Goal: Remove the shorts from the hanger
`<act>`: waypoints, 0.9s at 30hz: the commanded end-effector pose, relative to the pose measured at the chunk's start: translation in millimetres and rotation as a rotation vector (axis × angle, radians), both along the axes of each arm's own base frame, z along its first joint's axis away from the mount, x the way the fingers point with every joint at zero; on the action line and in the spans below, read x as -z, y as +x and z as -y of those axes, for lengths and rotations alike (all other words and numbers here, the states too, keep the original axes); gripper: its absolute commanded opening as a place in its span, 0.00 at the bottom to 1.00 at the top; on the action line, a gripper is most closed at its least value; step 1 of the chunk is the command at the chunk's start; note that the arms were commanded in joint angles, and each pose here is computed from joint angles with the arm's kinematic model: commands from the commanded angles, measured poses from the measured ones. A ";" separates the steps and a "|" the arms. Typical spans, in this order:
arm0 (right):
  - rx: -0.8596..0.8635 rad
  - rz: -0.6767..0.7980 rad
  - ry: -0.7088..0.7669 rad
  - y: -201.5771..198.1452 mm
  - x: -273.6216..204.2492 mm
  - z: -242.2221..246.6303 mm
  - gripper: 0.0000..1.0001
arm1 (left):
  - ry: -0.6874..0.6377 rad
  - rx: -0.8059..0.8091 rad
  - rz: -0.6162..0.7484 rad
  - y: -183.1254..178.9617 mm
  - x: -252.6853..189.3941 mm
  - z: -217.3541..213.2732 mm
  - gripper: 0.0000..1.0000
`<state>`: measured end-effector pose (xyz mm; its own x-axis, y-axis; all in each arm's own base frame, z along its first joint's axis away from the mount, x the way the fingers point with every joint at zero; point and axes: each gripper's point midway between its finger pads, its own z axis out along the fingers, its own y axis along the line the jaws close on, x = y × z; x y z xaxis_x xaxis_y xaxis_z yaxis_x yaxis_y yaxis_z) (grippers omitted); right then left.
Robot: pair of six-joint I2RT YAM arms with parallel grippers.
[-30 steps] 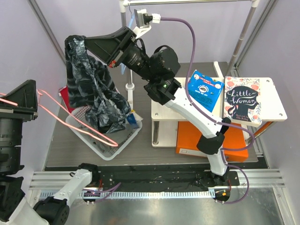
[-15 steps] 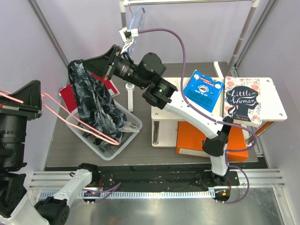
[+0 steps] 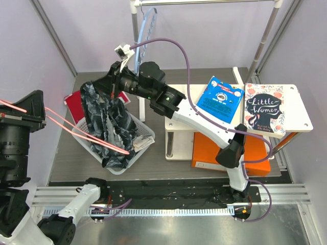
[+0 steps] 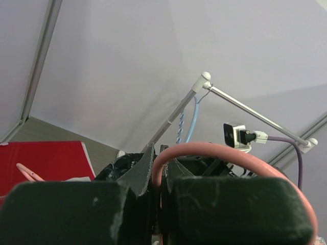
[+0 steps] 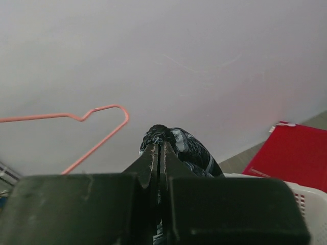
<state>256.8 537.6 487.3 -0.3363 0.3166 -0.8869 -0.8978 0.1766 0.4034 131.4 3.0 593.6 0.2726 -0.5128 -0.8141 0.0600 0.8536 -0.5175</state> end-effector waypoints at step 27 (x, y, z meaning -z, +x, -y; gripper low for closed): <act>0.181 0.047 -0.284 19.4 50.9 9.7 0.61 | -0.003 -0.031 -0.065 16.5 13.4 -2.7 0.00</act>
